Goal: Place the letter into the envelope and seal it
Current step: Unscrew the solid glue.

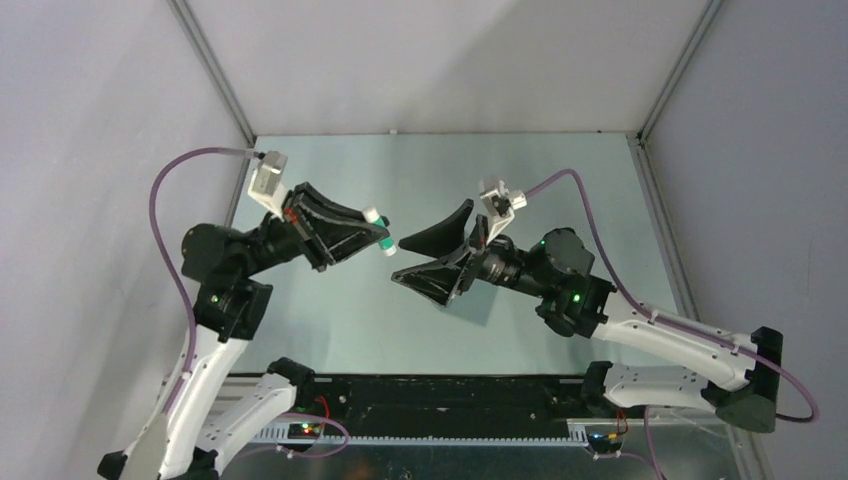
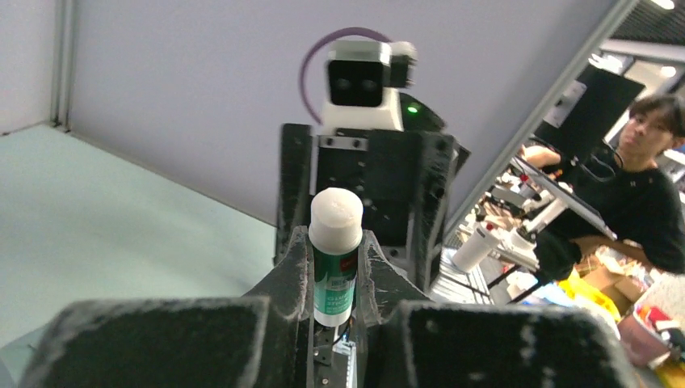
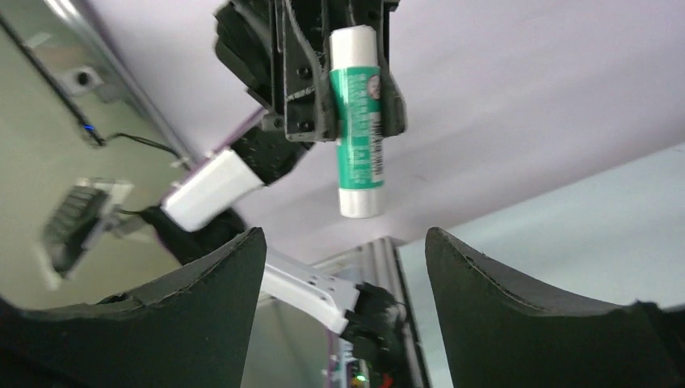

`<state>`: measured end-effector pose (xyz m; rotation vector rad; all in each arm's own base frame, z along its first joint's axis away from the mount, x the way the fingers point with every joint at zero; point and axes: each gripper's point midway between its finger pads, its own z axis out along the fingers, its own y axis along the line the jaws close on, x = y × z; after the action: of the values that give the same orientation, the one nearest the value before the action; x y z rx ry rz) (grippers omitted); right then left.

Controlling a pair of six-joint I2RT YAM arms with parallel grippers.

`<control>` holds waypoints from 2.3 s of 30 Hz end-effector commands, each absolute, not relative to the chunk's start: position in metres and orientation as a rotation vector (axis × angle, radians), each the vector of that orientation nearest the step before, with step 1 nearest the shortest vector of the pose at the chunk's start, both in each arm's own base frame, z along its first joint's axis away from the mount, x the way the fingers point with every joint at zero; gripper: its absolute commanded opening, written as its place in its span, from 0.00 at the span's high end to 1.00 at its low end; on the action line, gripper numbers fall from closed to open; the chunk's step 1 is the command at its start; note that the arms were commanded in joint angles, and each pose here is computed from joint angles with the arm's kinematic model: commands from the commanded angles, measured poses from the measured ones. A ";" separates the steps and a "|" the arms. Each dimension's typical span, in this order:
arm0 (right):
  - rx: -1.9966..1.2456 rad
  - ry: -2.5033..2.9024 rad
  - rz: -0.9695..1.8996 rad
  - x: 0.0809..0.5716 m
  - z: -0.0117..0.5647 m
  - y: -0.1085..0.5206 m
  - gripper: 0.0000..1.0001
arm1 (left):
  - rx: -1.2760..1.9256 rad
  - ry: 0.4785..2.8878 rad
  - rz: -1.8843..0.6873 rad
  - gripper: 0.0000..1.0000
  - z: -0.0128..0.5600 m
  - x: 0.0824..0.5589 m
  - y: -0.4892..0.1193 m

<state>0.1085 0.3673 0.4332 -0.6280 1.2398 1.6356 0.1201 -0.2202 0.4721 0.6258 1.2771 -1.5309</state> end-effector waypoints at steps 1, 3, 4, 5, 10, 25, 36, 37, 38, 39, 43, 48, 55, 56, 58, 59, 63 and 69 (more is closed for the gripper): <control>-0.657 1.345 1.301 0.128 0.414 0.371 0.25 | 0.496 1.330 -1.514 1.00 0.476 0.142 -0.219; -0.674 1.378 1.201 0.130 0.411 0.377 0.25 | 0.483 1.333 -1.515 1.00 0.476 0.143 -0.219; -0.658 1.390 1.132 0.136 0.417 0.375 0.25 | 0.479 1.334 -1.516 1.00 0.477 0.144 -0.219; -0.676 1.408 1.107 0.134 0.413 0.383 0.25 | 0.474 1.333 -1.515 1.00 0.477 0.144 -0.219; -0.674 1.444 0.987 0.140 0.419 0.391 0.25 | 0.475 1.331 -1.516 1.00 0.478 0.143 -0.218; -0.632 1.442 0.981 0.144 0.430 0.393 0.57 | 0.494 1.323 -1.509 1.00 0.476 0.139 -0.217; -0.613 1.378 1.023 0.139 0.449 0.390 0.55 | 0.498 1.323 -1.508 1.00 0.474 0.138 -0.217; -0.616 1.373 1.027 0.138 0.450 0.390 0.54 | 0.500 1.321 -1.507 1.00 0.474 0.137 -0.217; -0.615 1.369 1.029 0.138 0.451 0.391 0.52 | 0.501 1.320 -1.506 1.00 0.474 0.137 -0.217; -0.614 1.366 1.032 0.138 0.452 0.390 0.51 | 0.500 1.322 -1.506 1.00 0.474 0.138 -0.217; -0.611 1.363 1.032 0.138 0.453 0.390 0.50 | 0.500 1.321 -1.506 1.00 0.473 0.137 -0.216; -0.598 1.358 1.031 0.139 0.456 0.389 0.58 | 0.503 1.321 -1.507 1.00 0.473 0.137 -0.217; -0.596 1.349 1.039 0.138 0.458 0.389 0.63 | 0.506 1.318 -1.508 1.00 0.474 0.136 -0.216; -0.598 1.349 1.041 0.138 0.458 0.390 0.63 | 0.505 1.319 -1.508 1.00 0.473 0.137 -0.216; -0.597 1.350 1.038 0.138 0.457 0.390 0.67 | 0.507 1.319 -1.508 1.00 0.473 0.136 -0.216; -0.597 1.351 1.039 0.138 0.457 0.390 0.68 | 0.508 1.319 -1.509 1.00 0.473 0.136 -0.217; -0.594 1.346 1.044 0.138 0.459 0.389 0.93 | 0.510 1.318 -1.510 1.00 0.473 0.136 -0.216; -0.651 1.300 1.109 0.126 0.460 0.390 1.00 | 0.522 1.320 -1.511 1.00 0.471 0.134 -0.217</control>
<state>0.1391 0.3994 0.4205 -0.6710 1.4285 0.9994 0.1426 -0.2182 0.4662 0.4784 1.3533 -1.5128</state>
